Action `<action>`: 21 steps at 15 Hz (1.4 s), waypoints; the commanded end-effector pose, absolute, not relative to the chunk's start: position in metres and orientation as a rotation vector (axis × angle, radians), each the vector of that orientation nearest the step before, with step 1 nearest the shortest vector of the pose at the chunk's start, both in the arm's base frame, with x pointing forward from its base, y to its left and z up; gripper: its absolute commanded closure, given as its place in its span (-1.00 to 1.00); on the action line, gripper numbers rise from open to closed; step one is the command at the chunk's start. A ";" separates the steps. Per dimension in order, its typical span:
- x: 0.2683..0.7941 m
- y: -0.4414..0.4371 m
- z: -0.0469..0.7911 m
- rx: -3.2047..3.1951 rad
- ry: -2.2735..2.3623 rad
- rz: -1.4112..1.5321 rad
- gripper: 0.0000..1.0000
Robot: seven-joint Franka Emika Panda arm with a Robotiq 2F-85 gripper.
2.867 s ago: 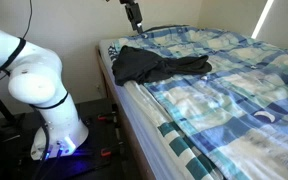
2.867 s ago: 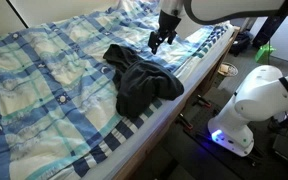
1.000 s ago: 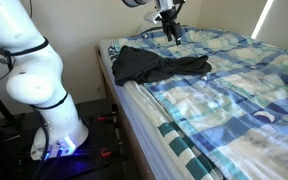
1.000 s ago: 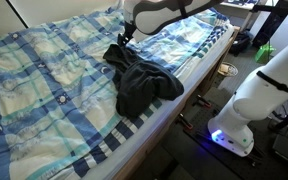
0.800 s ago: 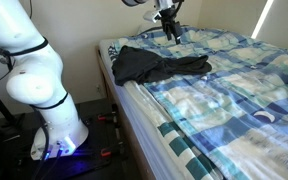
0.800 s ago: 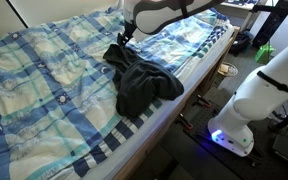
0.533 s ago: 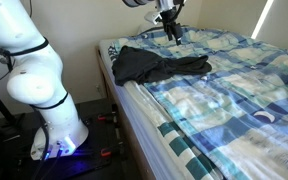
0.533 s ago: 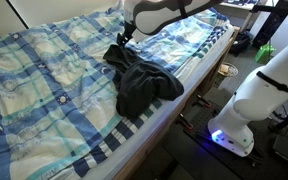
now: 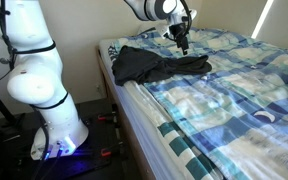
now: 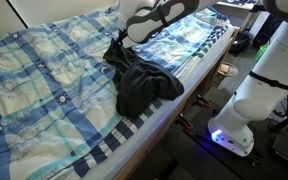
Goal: Fold the black cloth
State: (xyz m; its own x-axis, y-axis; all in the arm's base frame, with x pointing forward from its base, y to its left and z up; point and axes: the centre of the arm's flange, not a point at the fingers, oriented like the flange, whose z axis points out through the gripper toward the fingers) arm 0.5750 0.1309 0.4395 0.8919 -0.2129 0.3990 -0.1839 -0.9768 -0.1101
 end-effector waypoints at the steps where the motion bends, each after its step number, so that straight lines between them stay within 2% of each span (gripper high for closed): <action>1: 0.622 0.134 0.427 -3.021 0.498 -0.649 -1.00; 7: 0.658 0.135 0.396 -3.088 0.584 -0.539 -1.00; 13: 0.662 0.130 0.354 -3.146 0.622 -0.420 -1.00; 14: 0.662 0.127 0.350 -3.147 0.630 -0.418 -0.50; 15: 0.662 0.124 0.348 -3.147 0.635 -0.416 -0.47; 21: 0.663 0.122 0.339 -3.128 0.686 -0.419 0.46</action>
